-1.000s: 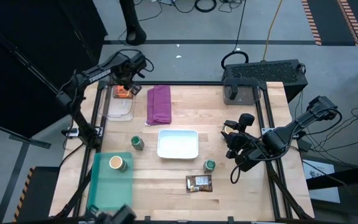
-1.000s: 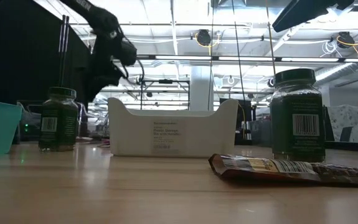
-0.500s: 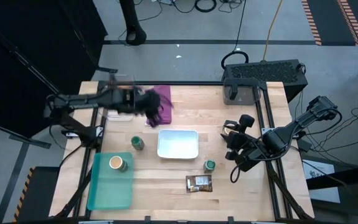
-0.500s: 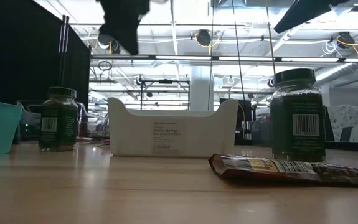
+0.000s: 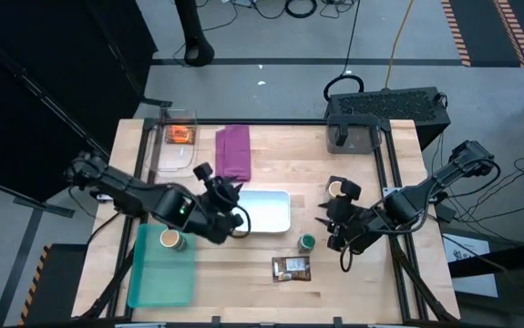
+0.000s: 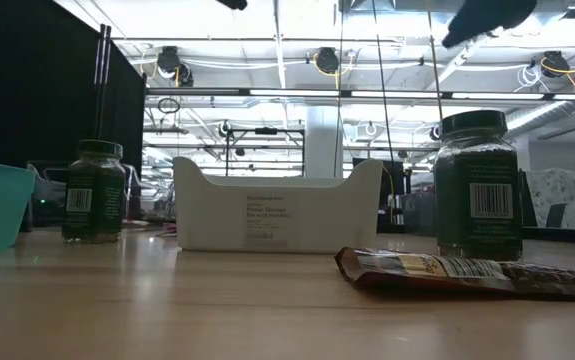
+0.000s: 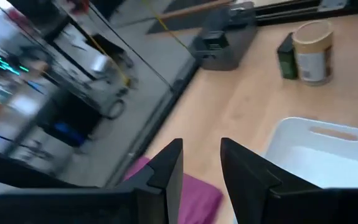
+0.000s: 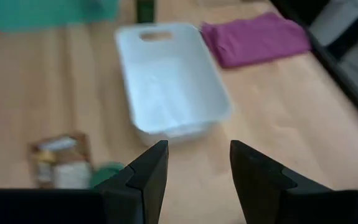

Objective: Sort spices by type
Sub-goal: Put the right green seasoning bottle into the white bin

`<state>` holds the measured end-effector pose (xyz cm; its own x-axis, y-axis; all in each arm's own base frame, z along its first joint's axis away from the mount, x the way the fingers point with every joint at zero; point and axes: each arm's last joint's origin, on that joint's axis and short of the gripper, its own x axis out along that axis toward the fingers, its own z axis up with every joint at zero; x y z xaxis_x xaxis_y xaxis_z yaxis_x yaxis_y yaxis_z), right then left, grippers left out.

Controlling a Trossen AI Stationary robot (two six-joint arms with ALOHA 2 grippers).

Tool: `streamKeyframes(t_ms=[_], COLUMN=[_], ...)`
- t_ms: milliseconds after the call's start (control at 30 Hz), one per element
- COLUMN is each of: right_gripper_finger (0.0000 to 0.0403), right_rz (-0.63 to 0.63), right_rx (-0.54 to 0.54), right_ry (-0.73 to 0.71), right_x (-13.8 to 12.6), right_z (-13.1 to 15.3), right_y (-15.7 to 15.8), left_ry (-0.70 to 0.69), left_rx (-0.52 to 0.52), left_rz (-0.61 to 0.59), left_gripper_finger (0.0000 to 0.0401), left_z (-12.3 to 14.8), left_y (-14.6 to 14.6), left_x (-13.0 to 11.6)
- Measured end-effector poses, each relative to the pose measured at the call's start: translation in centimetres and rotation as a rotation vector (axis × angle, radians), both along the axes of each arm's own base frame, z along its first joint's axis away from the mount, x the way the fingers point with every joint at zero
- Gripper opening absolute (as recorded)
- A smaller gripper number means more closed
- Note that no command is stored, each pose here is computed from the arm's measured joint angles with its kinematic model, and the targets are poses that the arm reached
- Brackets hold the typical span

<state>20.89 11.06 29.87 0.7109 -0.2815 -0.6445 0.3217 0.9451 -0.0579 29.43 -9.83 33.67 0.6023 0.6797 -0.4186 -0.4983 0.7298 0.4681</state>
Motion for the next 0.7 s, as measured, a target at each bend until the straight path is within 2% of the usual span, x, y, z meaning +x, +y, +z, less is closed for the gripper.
streamKeyframes(t_ms=[200,267,400,533,700], right_gripper_finger=[0.0155,0.0155,0.0155,0.0155,0.0155], right_rz=[0.038,0.033,-0.007,-0.039,-0.089], right_rx=[0.066,0.071,0.082,0.144,0.227], right_ry=[-0.079,-0.08,-0.085,-0.066,0.0], right_x=[0.8,0.9,1.4,2.0,2.3], right_z=[0.6,0.6,0.6,0.4,-0.1], right_y=[0.5,0.4,-0.4,-1.5,-2.5], left_ry=[0.046,0.087,0.131,0.135,0.056], left_rx=[0.05,0.057,0.002,0.007,-0.042], left_rz=[-0.037,-0.106,-0.319,-0.446,-0.449], left_gripper_finger=[0.0114,0.0114,0.0112,0.01,0.0087], left_z=[-2.1,-2.4,-2.7,-4.1,-3.8], left_y=[-1.7,-1.9,-1.9,-0.5,2.3], left_x=[1.6,2.5,4.0,4.6,4.1])
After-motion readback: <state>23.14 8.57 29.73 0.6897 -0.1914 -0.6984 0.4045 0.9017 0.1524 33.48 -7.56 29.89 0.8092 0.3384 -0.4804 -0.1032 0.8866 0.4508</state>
